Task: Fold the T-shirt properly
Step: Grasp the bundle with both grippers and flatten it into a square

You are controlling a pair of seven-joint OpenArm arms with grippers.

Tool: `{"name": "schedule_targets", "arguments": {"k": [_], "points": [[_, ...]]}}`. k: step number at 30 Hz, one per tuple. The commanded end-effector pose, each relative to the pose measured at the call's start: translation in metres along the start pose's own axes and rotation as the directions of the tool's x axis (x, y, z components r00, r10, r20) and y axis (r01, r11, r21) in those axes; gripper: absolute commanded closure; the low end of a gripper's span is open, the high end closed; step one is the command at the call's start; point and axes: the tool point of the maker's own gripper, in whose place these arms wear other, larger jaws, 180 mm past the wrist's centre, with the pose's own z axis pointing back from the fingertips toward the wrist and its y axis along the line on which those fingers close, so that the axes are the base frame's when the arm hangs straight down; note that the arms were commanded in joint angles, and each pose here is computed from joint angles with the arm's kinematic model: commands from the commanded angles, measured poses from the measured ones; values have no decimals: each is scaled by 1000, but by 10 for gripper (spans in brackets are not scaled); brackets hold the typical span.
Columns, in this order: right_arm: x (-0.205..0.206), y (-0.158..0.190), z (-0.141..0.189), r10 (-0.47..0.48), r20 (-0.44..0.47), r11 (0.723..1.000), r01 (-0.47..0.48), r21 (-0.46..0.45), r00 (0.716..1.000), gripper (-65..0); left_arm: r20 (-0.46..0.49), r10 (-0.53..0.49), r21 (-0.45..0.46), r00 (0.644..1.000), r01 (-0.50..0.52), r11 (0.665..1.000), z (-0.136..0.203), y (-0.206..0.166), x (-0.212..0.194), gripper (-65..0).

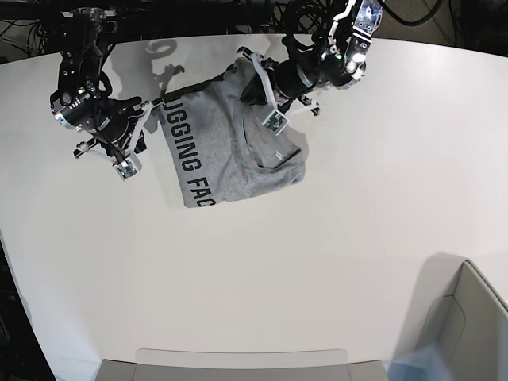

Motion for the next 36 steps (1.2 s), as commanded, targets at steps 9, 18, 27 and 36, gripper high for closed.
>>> {"name": "schedule_targets", "arguments": {"k": [9,18,27,36], "points": [[0,-19,11,-23,27,998,24,-51,999,0,101,95,299,990,-121,946,39,122,21,0],[3,-16,10,-20,33,999,22,-42,999,0,264,-3,322,964,-85,943,80,109,73,0],[6,-19,11,-22,40,998,24,-51,999,0,166,-33,105,986,16,994,16,38,55,0],[-2,-18,11,-21,22,999,22,-49,1000,0,131,-59,143,990,40,989,-13,81,87,0]]}}
